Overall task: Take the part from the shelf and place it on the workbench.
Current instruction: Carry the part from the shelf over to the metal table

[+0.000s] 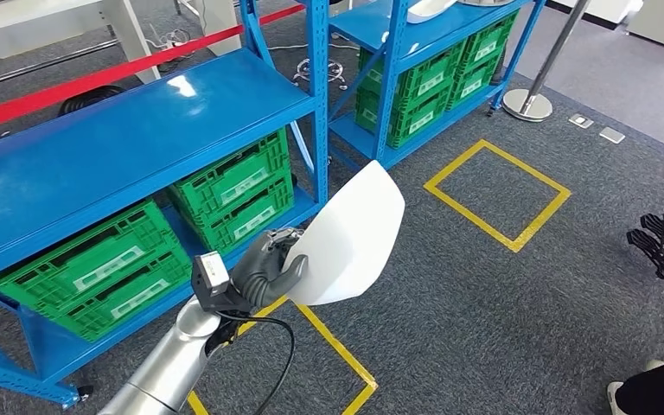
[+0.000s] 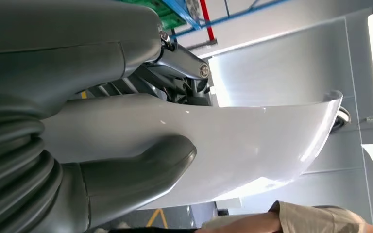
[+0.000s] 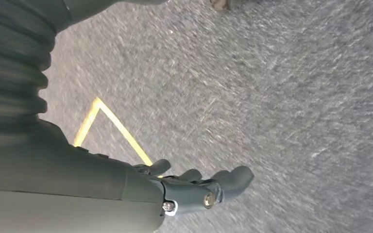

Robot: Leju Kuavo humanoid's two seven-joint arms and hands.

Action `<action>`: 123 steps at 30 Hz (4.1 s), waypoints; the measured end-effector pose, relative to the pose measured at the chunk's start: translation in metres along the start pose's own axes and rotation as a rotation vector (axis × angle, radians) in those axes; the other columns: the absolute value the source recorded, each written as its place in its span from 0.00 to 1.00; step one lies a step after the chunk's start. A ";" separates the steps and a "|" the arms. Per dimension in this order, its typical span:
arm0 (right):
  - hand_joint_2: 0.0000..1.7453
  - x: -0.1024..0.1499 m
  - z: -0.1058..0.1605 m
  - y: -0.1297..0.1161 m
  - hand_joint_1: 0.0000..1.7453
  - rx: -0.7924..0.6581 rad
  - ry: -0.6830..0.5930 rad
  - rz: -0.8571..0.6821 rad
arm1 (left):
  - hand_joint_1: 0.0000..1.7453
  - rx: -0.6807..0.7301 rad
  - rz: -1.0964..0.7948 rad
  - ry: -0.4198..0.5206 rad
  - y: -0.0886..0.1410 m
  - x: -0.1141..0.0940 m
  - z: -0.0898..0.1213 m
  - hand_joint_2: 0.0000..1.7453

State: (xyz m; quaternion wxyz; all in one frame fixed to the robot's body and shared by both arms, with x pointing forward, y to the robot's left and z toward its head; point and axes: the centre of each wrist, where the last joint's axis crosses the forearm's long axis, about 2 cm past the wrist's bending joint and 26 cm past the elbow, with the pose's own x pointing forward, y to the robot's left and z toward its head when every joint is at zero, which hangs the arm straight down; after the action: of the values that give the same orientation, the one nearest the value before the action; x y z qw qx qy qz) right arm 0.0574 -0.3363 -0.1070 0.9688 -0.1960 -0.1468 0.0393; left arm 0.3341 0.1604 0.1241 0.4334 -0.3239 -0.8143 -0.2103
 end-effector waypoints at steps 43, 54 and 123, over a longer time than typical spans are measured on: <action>1.00 -0.007 0.004 0.008 0.00 0.044 -0.031 0.007 | 1.00 -0.030 0.037 -0.006 -0.021 -0.004 -0.006 1.00; 1.00 -0.007 0.006 0.015 0.00 0.043 -0.049 -0.005 | 1.00 -0.046 0.044 -0.007 -0.016 -0.004 -0.015 1.00; 1.00 -0.002 -0.001 -0.002 0.00 0.042 -0.056 0.089 | 1.00 0.015 0.013 0.024 -0.031 -0.012 -0.005 1.00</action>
State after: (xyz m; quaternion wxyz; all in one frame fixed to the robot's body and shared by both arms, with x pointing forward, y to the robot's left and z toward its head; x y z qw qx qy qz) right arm 0.0553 -0.3391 -0.1073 0.9655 -0.1808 -0.1641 0.0906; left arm 0.3197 0.1308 0.1149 0.4469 -0.3233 -0.8085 -0.2052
